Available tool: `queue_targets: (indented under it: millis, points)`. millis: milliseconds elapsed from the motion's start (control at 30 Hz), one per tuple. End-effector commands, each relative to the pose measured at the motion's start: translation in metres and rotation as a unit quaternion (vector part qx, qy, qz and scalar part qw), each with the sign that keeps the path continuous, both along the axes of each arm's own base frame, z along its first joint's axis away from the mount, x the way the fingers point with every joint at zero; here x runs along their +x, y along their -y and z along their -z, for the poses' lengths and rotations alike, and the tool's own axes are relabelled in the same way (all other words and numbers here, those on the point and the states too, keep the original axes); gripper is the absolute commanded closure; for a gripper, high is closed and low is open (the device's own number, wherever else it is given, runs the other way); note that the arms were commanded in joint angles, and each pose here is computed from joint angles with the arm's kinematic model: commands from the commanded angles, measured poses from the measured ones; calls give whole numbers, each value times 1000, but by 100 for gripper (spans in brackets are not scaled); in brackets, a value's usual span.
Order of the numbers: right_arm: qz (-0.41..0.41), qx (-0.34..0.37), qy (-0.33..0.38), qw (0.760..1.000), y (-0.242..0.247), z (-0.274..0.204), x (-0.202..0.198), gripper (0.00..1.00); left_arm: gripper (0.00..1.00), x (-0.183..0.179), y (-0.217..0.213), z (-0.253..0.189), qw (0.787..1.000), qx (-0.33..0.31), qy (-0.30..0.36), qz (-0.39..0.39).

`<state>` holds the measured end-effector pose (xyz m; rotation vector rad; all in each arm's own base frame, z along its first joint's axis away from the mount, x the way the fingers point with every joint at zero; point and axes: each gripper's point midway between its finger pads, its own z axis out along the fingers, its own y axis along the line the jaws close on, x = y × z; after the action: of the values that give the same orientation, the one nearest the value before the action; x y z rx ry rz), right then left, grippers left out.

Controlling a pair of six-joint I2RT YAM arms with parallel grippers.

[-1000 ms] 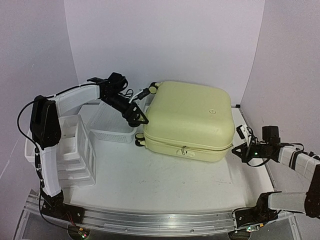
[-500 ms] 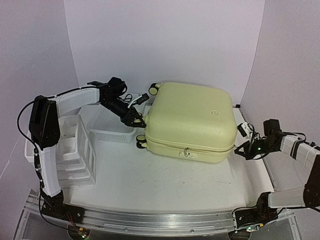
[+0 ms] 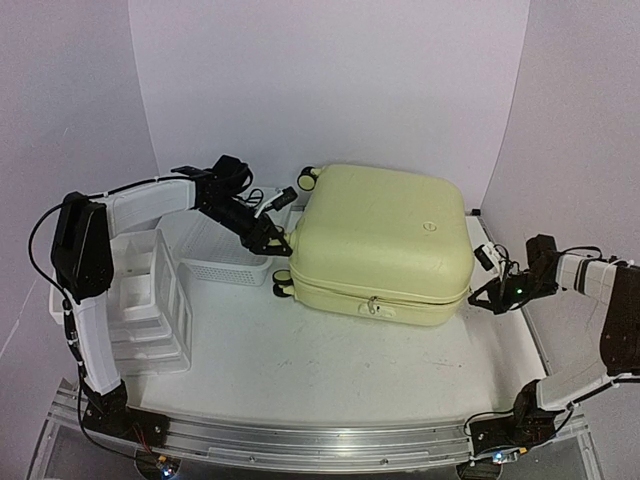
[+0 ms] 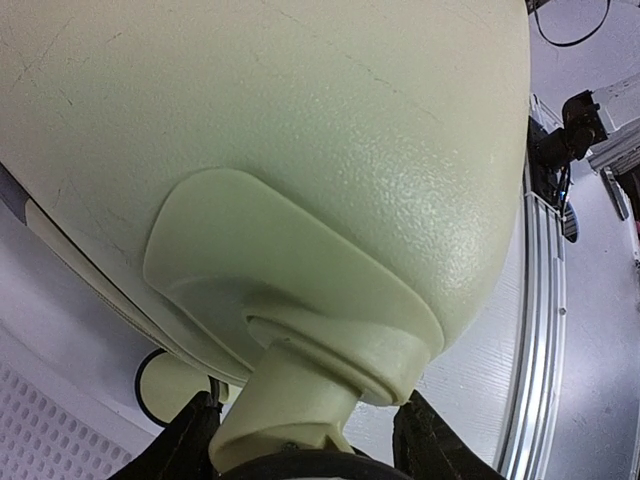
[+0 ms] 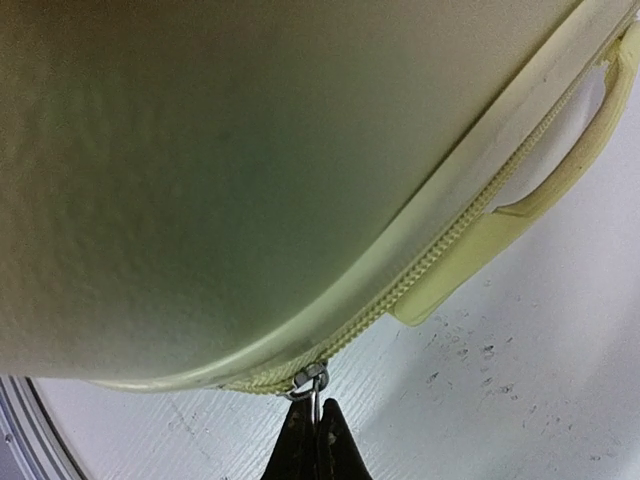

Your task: Open, take out, and arrange the luggage

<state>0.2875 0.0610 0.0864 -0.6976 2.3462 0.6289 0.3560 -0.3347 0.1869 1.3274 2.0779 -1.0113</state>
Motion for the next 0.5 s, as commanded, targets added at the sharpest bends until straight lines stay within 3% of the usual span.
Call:
queue_targets:
  millis: [0, 200, 467]
  points:
    - [-26, -19, 75, 997, 17, -15, 34, 100, 100, -9, -24, -6, 1000, 19, 8, -6]
    - [-48, -30, 149, 987, 32, -32, 65, 100, 100, -14, -24, -2, 1000, 16, 17, 16]
    - [-47, -16, 195, 980, 46, -42, 133, 100, 100, -16, -28, 16, 999, 36, 21, 26]
